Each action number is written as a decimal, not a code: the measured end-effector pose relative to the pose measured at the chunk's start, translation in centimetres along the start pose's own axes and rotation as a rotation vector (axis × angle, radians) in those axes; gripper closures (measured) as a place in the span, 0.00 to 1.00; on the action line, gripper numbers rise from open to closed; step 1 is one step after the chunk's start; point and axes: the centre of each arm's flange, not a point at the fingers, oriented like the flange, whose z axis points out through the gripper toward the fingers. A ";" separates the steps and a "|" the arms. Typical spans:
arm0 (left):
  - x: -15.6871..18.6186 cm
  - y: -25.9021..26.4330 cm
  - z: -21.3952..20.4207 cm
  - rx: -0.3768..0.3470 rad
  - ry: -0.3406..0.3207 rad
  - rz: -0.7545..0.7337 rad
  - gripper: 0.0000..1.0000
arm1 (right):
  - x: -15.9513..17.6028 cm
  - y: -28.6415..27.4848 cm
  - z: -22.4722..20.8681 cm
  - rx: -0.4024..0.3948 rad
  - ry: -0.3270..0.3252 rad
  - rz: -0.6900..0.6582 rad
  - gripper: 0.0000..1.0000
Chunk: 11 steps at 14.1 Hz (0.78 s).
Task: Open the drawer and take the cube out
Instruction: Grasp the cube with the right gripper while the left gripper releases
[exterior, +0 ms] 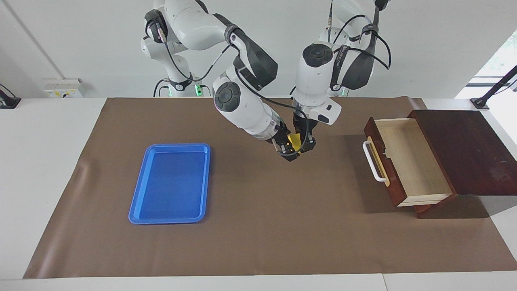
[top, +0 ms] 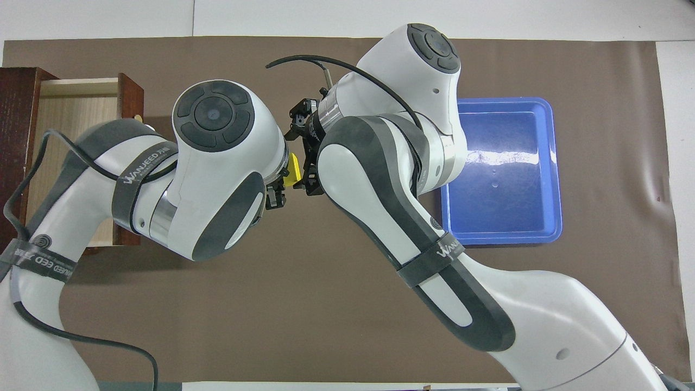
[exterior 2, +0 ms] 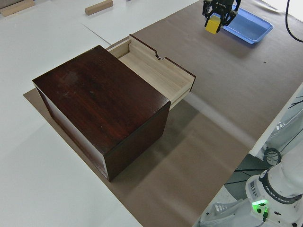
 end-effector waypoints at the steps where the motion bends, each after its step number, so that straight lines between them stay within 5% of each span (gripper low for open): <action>1: 0.0 0.0 0.0 0.000 0.000 0.000 0.45 | 0.2 0.0 0.4 0.001 0.001 0.004 0.05; 5: 0.0 0.0 0.0 0.000 0.000 -0.001 0.45 | 0.2 0.1 0.7 -0.002 0.002 0.006 0.07; 11: 0.6 0.5 0.0 -0.005 -0.005 -0.008 0.45 | -0.2 0.3 0.8 -0.002 0.000 -0.003 0.43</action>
